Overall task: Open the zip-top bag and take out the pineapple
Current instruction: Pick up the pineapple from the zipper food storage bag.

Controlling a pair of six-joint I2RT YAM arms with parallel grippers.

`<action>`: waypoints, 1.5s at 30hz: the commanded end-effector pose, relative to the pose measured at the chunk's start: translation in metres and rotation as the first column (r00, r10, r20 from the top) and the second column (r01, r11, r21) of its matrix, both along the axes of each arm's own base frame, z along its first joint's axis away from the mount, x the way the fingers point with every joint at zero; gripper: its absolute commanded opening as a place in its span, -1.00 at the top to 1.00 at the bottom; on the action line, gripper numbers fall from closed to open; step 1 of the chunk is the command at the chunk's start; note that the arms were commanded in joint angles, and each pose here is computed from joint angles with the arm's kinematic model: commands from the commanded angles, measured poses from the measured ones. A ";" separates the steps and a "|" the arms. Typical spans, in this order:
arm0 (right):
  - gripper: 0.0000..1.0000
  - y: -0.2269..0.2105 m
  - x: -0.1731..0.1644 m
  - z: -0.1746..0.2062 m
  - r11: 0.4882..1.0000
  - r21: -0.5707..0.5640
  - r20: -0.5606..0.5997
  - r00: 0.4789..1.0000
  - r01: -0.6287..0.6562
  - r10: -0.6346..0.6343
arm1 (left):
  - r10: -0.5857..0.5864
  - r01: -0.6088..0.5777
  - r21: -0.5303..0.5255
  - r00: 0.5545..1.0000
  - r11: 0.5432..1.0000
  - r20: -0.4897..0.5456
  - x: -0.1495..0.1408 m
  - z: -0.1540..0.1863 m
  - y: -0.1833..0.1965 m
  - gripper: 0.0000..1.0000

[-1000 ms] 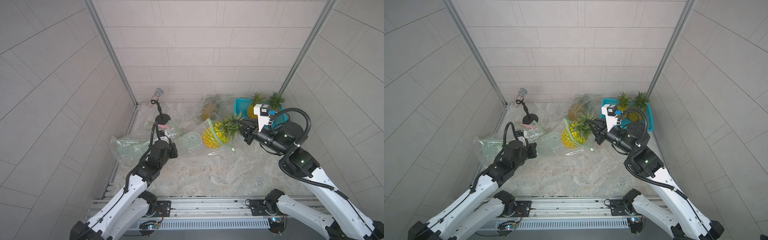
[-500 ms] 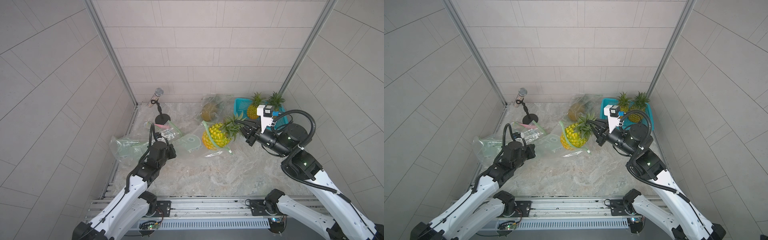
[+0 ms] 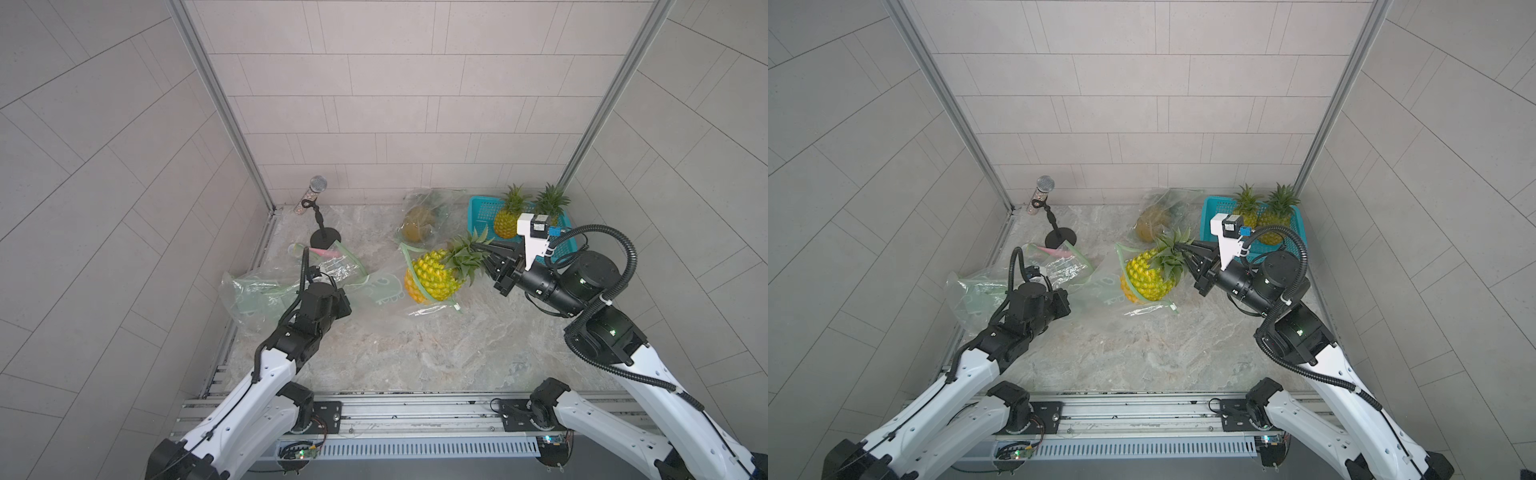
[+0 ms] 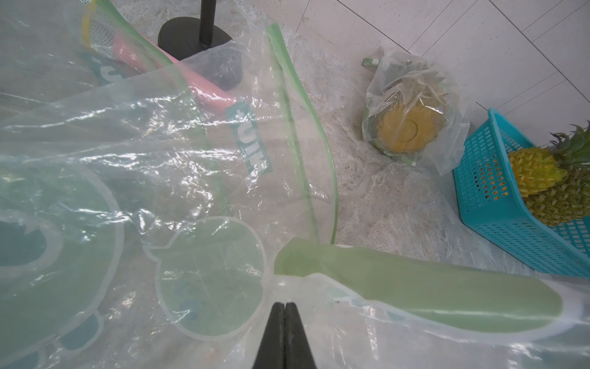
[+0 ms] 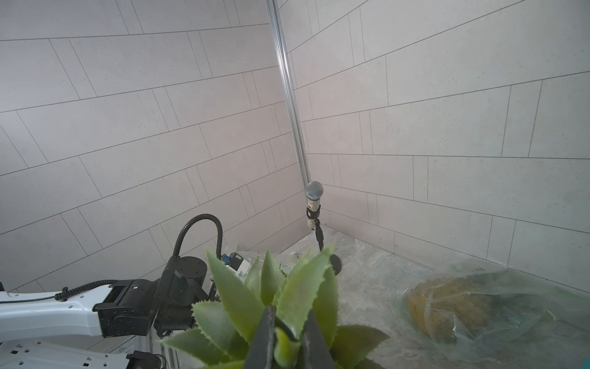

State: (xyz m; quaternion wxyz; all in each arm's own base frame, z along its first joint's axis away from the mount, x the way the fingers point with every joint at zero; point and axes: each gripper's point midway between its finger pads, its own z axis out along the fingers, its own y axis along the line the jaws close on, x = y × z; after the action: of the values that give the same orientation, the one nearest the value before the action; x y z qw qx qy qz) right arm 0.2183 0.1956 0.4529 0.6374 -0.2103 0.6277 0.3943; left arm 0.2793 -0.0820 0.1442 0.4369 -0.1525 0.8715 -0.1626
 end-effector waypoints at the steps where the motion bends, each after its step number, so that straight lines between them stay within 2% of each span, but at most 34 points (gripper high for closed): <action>1: 1.00 -0.018 -0.035 0.072 0.989 0.144 0.253 0.968 -0.034 -0.004 | 0.058 -0.058 0.029 0.998 0.998 -0.010 0.000 0.002 0.013 1.00; 18: 1.00 -0.021 -0.057 0.079 0.986 0.146 0.346 0.938 -0.084 0.028 | 0.122 -0.117 0.085 0.991 0.989 -0.052 -0.001 0.000 0.026 1.00; 22: 1.00 -0.029 -0.052 0.077 0.986 0.166 0.333 0.942 -0.029 -0.028 | 0.134 -0.129 0.097 0.990 0.987 -0.048 -0.002 0.001 0.030 1.00; 30: 1.00 -0.048 -0.028 0.068 0.973 0.184 0.220 0.959 0.140 -0.180 | 0.158 -0.155 0.114 0.987 0.981 -0.020 -0.005 0.007 0.038 1.00; 34: 1.00 -0.051 -0.024 0.066 0.969 0.183 0.202 0.958 0.166 -0.202 | 0.163 -0.161 0.118 0.986 0.980 -0.014 -0.006 0.009 0.039 1.00; 45: 1.00 -0.042 -0.042 0.068 0.985 0.155 0.294 0.948 0.079 -0.122 | 0.169 -0.167 0.104 0.986 0.980 -0.007 -0.005 0.011 0.039 1.00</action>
State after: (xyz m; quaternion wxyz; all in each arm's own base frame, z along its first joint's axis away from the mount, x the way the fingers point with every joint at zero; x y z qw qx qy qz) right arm 0.2109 0.1689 0.4577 0.6873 -0.1812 0.6091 0.3518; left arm 0.2742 -0.0503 0.1484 0.4415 -0.1927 0.8716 -0.0909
